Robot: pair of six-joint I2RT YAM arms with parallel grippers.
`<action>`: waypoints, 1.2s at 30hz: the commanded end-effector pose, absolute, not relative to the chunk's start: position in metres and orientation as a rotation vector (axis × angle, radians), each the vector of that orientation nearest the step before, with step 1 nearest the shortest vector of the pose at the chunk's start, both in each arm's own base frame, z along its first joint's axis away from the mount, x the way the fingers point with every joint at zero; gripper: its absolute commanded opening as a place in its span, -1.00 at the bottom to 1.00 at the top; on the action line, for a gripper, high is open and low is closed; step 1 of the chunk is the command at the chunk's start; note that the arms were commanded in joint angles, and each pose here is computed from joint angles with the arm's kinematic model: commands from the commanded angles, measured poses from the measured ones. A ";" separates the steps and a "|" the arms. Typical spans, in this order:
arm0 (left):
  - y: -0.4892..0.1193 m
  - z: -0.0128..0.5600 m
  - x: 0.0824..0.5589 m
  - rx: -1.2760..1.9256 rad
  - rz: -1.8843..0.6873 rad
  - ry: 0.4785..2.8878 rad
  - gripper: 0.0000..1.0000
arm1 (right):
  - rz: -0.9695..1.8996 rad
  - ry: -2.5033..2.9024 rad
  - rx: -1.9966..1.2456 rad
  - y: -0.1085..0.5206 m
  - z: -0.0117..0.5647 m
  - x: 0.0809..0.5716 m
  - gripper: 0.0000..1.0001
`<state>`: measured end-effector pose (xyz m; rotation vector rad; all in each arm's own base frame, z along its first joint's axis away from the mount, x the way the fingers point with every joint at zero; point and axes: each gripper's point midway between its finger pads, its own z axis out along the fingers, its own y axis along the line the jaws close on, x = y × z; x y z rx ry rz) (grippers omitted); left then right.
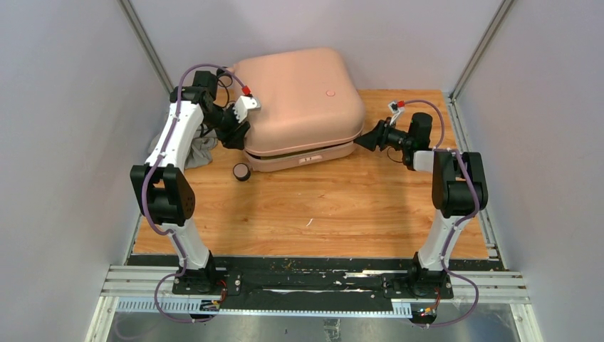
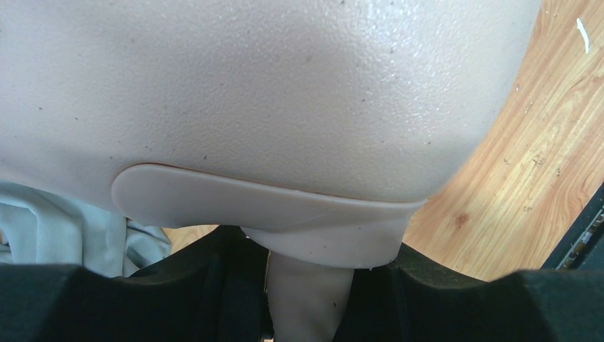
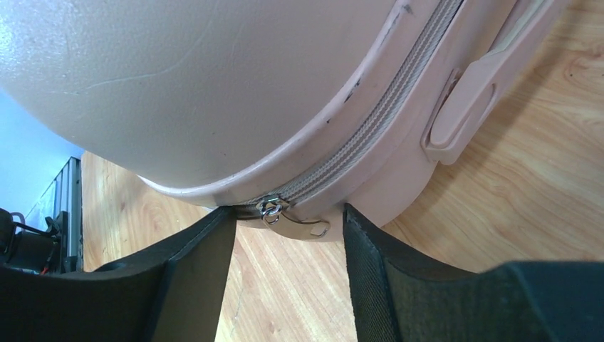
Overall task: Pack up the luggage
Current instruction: Zip the luggage at the center of the board.
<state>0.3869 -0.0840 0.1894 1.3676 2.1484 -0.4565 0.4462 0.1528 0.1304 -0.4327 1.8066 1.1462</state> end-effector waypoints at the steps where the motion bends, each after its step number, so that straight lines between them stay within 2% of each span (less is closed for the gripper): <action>1: -0.092 0.248 0.409 1.254 -0.387 1.986 -1.00 | 1.142 1.696 -0.453 0.161 0.147 0.462 0.11; 6: -0.092 0.253 0.404 1.256 -0.374 1.975 -1.00 | 1.168 1.644 -0.440 0.163 0.155 0.463 -0.22; 14: -0.091 0.257 0.401 1.255 -0.365 1.967 -1.00 | 1.178 1.623 -0.430 0.163 0.158 0.463 -0.49; 18: -0.091 0.258 0.400 1.252 -0.365 1.968 -1.00 | 1.176 1.621 -0.430 0.163 0.159 0.462 -0.73; 24: -0.092 0.262 0.399 1.249 -0.362 1.959 -1.00 | 1.180 1.623 -0.431 0.164 0.160 0.456 -0.99; 36: -0.095 0.266 0.396 1.233 -0.384 1.955 -1.00 | 1.131 1.618 -0.446 0.166 0.166 0.448 -1.00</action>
